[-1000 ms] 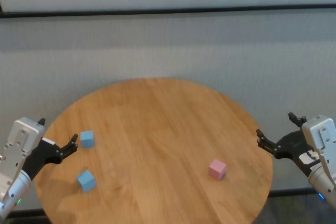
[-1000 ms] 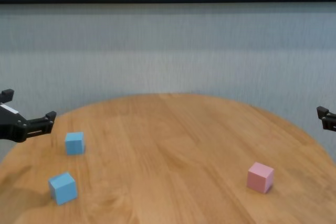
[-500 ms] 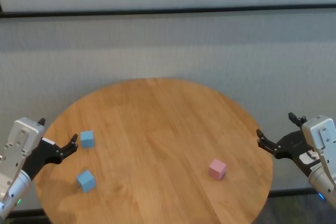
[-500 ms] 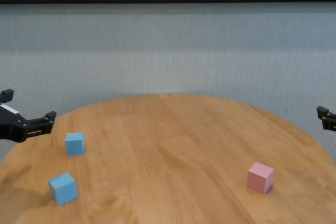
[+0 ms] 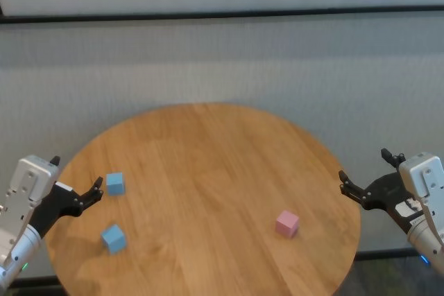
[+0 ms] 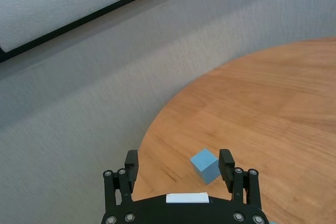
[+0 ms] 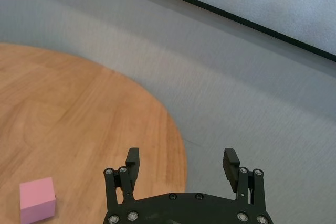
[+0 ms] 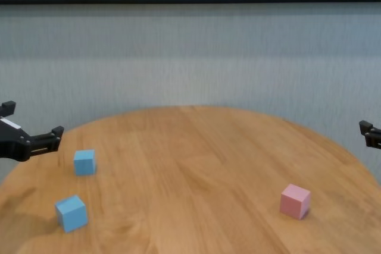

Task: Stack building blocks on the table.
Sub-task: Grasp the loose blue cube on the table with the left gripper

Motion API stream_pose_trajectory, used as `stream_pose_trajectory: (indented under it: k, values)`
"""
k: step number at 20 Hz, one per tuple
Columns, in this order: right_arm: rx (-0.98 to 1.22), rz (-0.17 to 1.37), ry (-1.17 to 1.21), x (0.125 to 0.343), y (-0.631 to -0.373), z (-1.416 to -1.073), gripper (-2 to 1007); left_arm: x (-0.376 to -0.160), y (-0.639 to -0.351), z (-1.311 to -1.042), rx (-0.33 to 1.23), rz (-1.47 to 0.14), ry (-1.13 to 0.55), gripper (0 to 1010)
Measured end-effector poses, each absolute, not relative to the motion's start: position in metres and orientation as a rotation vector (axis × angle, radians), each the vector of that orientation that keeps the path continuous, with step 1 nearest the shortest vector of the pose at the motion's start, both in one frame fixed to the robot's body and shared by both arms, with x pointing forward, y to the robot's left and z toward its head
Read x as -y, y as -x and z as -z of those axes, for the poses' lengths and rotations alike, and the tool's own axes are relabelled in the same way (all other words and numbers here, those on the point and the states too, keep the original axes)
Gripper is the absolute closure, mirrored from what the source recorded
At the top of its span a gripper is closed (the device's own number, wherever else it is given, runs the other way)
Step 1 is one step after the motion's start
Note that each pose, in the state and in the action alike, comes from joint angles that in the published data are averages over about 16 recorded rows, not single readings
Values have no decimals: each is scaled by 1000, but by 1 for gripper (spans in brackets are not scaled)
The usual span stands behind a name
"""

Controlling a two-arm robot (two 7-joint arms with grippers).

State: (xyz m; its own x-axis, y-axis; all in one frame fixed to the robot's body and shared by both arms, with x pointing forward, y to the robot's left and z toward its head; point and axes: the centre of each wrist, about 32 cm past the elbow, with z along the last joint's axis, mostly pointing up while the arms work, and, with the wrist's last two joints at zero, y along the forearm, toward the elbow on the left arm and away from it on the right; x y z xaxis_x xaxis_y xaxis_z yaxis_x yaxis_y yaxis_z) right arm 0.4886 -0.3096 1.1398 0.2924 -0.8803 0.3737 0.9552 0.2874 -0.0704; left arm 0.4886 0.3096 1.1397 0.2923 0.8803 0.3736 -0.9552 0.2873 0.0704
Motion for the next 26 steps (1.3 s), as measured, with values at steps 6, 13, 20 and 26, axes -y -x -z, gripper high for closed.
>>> stream_pose_trajectory:
  k: [6,13,20,26]
  values:
    - [285,1248,305,310,-489,-1140,4,-310,-489,-1140,285,-1248,-304,7]
    - [285,1248,305,310,-489,-1140,4,-310,-489,-1140,285,-1248,-304,8]
    - [285,1248,305,310,-489,-1140,4,-311,-488,-1140,282,-1243,-304,8]
    - [285,1248,304,310,-489,-1140,4,-320,-480,-1149,258,-1199,-305,8]
